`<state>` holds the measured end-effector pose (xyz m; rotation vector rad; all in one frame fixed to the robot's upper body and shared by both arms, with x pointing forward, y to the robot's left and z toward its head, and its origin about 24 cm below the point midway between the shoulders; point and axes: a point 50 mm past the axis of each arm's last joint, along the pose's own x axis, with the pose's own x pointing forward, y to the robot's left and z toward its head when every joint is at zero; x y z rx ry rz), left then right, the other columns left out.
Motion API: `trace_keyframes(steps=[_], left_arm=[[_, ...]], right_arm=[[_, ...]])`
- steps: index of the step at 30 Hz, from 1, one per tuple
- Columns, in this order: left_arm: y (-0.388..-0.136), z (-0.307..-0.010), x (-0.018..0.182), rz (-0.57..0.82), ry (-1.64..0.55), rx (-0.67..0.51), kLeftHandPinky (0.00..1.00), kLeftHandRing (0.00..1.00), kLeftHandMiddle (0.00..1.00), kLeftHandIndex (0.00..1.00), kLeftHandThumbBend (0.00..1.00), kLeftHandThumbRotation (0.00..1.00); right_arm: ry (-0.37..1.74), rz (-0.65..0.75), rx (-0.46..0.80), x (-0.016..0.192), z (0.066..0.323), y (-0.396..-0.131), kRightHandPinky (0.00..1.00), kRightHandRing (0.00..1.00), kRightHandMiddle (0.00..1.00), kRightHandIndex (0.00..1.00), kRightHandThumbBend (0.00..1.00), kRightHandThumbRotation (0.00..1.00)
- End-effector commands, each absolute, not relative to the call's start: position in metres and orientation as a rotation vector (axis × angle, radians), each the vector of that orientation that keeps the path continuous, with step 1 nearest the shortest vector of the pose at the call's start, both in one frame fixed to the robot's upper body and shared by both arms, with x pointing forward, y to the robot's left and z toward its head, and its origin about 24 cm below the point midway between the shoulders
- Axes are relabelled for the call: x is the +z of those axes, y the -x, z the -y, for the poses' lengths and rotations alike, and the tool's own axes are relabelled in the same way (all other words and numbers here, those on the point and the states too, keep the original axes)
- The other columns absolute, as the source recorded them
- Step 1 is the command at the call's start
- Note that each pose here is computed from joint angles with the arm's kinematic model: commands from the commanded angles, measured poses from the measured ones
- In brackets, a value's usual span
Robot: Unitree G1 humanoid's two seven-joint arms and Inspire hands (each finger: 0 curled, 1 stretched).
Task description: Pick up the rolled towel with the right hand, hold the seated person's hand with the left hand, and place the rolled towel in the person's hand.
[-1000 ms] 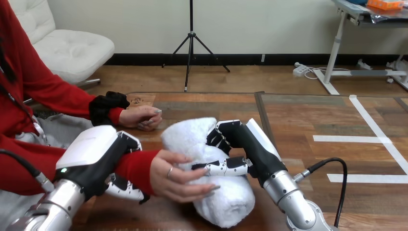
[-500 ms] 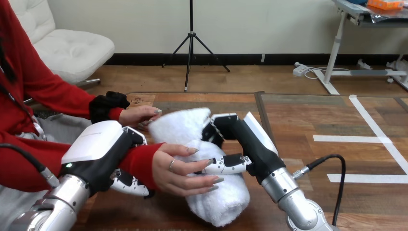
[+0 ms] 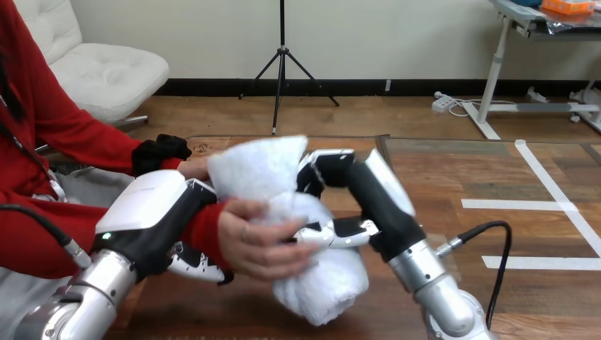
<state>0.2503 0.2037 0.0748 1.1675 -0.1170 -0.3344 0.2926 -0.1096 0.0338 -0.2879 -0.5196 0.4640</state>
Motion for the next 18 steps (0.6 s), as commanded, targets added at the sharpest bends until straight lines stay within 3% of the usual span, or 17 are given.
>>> trace_keyframes(steps=[1,18], left_arm=[[-0.266,-0.175,0.112,0.364,-1.134,-0.344,0.23,0.27,0.33,0.35,0.89,0.00],[-0.266,-0.177,0.112,0.360,-1.134,-0.354,0.22,0.27,0.34,0.35,0.89,0.00]], right_arm=[[0.227,0.733,0.432,0.069,0.108,-0.297,0.27,0.33,0.41,0.40,0.73,0.00],[0.141,0.838,0.404,0.085,0.113,-0.286,0.24,0.30,0.40,0.39,0.74,0.00]])
